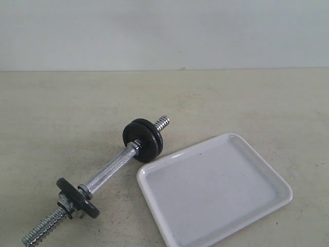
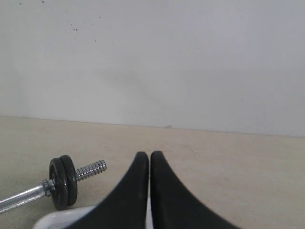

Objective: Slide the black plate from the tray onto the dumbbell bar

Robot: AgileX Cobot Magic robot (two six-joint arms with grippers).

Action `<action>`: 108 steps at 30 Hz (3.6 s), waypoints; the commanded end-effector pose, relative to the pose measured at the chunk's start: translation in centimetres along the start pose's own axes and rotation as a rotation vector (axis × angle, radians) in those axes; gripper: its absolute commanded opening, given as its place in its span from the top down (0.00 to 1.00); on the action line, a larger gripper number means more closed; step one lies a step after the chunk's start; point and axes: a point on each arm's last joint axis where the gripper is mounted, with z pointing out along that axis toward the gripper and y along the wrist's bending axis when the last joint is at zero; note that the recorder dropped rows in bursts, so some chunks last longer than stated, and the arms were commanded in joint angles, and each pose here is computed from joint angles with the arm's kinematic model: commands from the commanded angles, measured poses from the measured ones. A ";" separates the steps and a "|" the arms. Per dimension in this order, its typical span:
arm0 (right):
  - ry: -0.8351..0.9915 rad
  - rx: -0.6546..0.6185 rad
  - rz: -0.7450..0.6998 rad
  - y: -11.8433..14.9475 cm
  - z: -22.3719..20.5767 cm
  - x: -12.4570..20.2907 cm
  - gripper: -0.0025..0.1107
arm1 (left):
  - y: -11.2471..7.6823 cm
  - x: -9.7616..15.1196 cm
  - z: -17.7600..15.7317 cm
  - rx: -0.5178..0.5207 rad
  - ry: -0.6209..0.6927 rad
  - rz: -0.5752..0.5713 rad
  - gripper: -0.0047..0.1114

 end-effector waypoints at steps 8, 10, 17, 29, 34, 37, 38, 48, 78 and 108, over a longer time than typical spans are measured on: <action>-0.004 0.005 -0.006 0.0 0.0 0.0 0.98 | -0.2 0.7 0.0 0.003 0.063 -0.258 0.84; -0.004 0.005 -0.006 0.0 0.0 0.0 0.98 | -0.1 1.0 -0.1 -0.011 0.098 -0.318 0.84; -0.004 0.005 -0.006 0.0 0.0 0.0 0.98 | 0.1 2.0 -0.2 -0.057 0.204 -0.372 0.84; -0.004 0.005 -0.006 0.0 0.0 0.0 0.98 | -0.1 2.3 -0.3 -0.038 0.248 -0.329 0.84; -0.004 0.005 -0.006 0.0 0.0 0.0 0.98 | -0.2 2.5 -0.4 -0.031 0.270 -0.312 0.84; -0.004 0.005 -0.006 0.0 0.0 0.0 0.98 | -0.3 2.7 -0.4 -0.026 0.290 -0.319 0.84; -0.004 0.005 -0.006 0.0 0.0 0.0 0.98 | -0.3 2.8 -0.4 -0.024 0.300 -0.321 0.84; -0.004 0.005 -0.006 0.0 0.0 0.0 0.98 | -0.4 2.9 -0.5 -0.019 0.319 -0.324 0.84; -0.004 0.005 -0.001 0.0 0.0 0.0 0.98 | -0.8 2.7 -0.4 0.033 0.303 -0.384 0.84; -0.004 0.005 -0.001 0.0 0.0 0.0 0.98 | -0.8 2.7 -0.4 0.035 0.303 -0.367 0.84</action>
